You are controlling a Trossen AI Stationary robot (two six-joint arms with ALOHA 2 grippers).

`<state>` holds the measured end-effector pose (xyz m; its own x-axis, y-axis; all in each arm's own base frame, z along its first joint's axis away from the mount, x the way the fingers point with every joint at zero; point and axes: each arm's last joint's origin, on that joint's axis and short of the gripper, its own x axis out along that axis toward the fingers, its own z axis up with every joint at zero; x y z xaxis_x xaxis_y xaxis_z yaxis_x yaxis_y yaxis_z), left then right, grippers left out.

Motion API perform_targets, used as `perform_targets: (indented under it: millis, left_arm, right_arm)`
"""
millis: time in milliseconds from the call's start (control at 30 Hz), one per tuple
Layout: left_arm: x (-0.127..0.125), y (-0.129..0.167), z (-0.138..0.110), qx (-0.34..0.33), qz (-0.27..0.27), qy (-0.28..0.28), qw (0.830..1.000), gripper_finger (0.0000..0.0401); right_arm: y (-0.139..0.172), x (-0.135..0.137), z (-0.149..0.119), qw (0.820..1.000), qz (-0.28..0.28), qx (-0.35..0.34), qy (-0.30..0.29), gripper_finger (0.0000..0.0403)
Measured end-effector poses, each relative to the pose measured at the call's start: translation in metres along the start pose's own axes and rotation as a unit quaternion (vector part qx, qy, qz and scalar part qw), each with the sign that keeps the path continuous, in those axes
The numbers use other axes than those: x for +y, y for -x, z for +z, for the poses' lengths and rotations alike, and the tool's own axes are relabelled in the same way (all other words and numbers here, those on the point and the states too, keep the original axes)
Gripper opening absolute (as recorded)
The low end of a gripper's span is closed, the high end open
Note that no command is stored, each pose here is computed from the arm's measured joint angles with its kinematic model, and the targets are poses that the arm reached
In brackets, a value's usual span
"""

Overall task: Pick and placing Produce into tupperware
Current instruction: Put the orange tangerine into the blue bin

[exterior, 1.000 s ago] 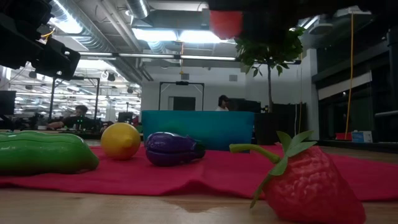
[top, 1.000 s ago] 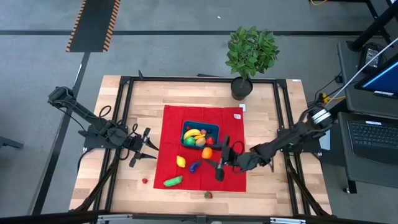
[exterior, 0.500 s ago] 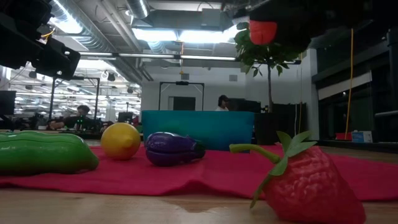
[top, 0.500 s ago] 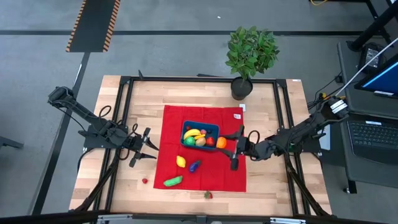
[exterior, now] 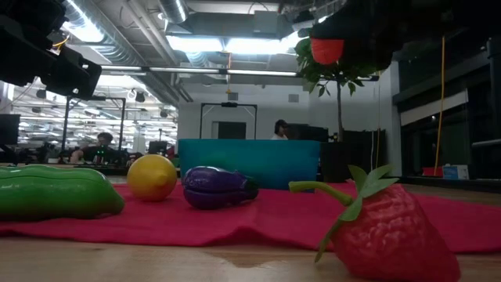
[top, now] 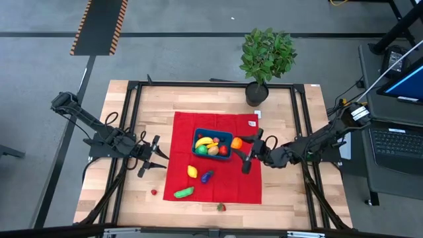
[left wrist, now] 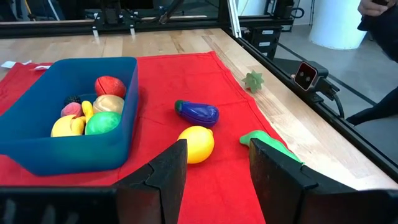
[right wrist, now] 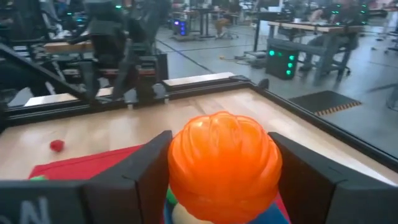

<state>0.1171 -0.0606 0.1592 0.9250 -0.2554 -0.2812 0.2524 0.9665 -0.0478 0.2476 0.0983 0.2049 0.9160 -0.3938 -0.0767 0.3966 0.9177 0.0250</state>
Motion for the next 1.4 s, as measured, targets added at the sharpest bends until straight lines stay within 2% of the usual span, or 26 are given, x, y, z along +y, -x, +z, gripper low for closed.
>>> perform_targets:
  millis: [133,467,800,867,1067,1233,1400]
  left_arm:
    - [0.000,0.000,0.000,0.000,0.000,0.000,1.000,0.0163]
    - [0.000,0.000,0.000,0.000,0.000,-0.001,1.000,0.0163]
    - [0.000,0.000,-0.001,0.006,0.000,-0.003,1.000,0.0163]
    - [0.000,0.000,-0.001,0.007,0.000,-0.004,1.000,0.0163]
    - [0.001,0.000,-0.005,0.025,0.003,-0.007,1.000,0.0163]
    - [0.001,0.000,-0.005,0.026,0.003,-0.007,1.000,0.0163]
    - [0.001,0.000,-0.005,0.026,0.003,-0.007,1.000,0.0163]
  right_arm:
    - [-0.007,-0.006,0.001,1.000,-0.009,0.001,-0.005,0.0240]
    - [-0.040,-0.021,0.018,0.999,0.039,0.027,-0.003,0.0240]
    - [-0.080,-0.030,0.036,0.992,0.062,0.107,0.038,0.0240]
    - [-0.086,-0.034,0.043,0.989,0.064,0.132,0.031,0.0240]
    - [-0.102,-0.036,0.054,0.969,0.071,0.230,0.052,0.0240]
    - [-0.114,-0.037,0.063,0.943,0.051,0.319,0.076,0.0240]
    - [-0.132,-0.033,0.067,0.923,0.057,0.372,0.086,0.0240]
